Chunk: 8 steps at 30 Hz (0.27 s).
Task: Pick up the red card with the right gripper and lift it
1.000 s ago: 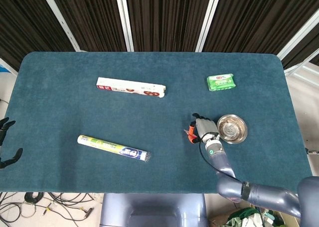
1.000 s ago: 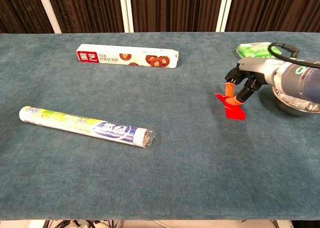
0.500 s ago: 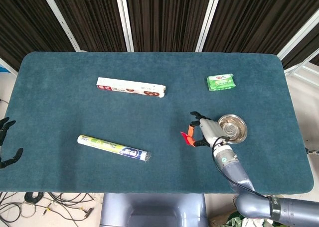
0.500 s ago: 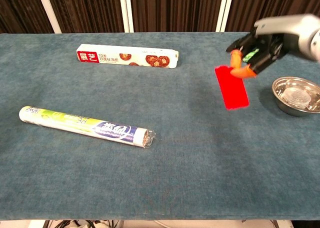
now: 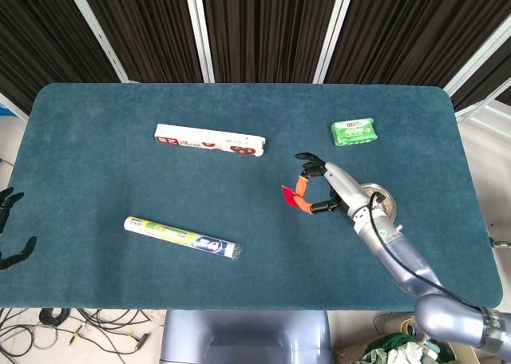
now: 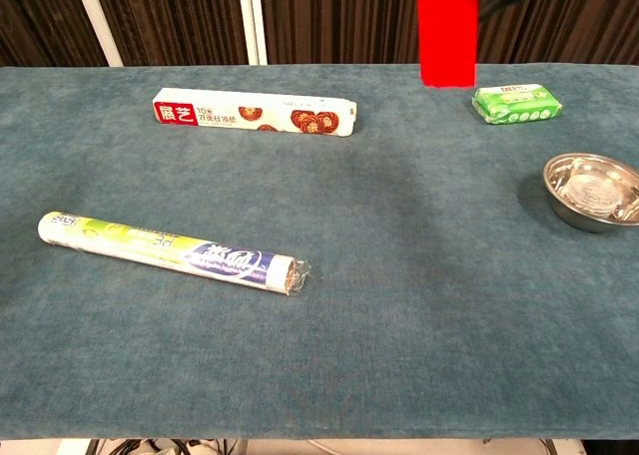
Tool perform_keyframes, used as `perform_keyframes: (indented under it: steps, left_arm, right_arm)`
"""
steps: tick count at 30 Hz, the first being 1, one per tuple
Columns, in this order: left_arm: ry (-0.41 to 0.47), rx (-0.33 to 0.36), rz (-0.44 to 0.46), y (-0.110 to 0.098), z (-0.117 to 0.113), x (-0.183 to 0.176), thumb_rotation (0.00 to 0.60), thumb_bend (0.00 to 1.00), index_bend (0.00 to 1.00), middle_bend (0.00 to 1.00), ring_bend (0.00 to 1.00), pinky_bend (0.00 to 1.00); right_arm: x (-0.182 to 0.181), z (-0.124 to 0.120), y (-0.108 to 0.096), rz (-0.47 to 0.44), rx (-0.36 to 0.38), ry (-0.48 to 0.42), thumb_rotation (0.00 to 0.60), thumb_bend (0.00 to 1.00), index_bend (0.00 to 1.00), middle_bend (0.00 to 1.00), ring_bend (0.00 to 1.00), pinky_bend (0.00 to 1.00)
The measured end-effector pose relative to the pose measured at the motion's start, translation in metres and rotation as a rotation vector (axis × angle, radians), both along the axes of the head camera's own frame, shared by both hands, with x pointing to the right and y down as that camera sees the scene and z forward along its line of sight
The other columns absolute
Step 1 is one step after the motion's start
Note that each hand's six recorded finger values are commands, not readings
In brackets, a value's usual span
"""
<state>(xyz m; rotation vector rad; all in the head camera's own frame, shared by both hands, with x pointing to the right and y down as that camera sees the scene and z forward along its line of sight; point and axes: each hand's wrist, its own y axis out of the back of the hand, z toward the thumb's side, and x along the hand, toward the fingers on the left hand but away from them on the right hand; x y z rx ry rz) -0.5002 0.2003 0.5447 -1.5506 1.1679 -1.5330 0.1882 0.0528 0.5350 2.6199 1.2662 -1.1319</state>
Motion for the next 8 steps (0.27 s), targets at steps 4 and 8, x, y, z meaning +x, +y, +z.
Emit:
perform_keyframes:
  steps: [4,8]
  left_arm:
    - [-0.004,0.000,0.006,0.000,0.000,0.001,0.600,0.32,0.15,0.06,0.05,0.04]
    - [-0.001,0.001,0.000,0.000,0.000,0.000,0.600,0.32,0.15,0.06,0.05,0.04]
  right_arm:
    - [-0.005,-0.022,-0.011,0.010,-0.010,-0.088,0.600,0.51,0.71,0.09,0.15,0.14]
    - [-0.009,-0.037,-0.014,-0.002,0.009,-0.124,0.600,0.51,0.71,0.09,0.15,0.14]
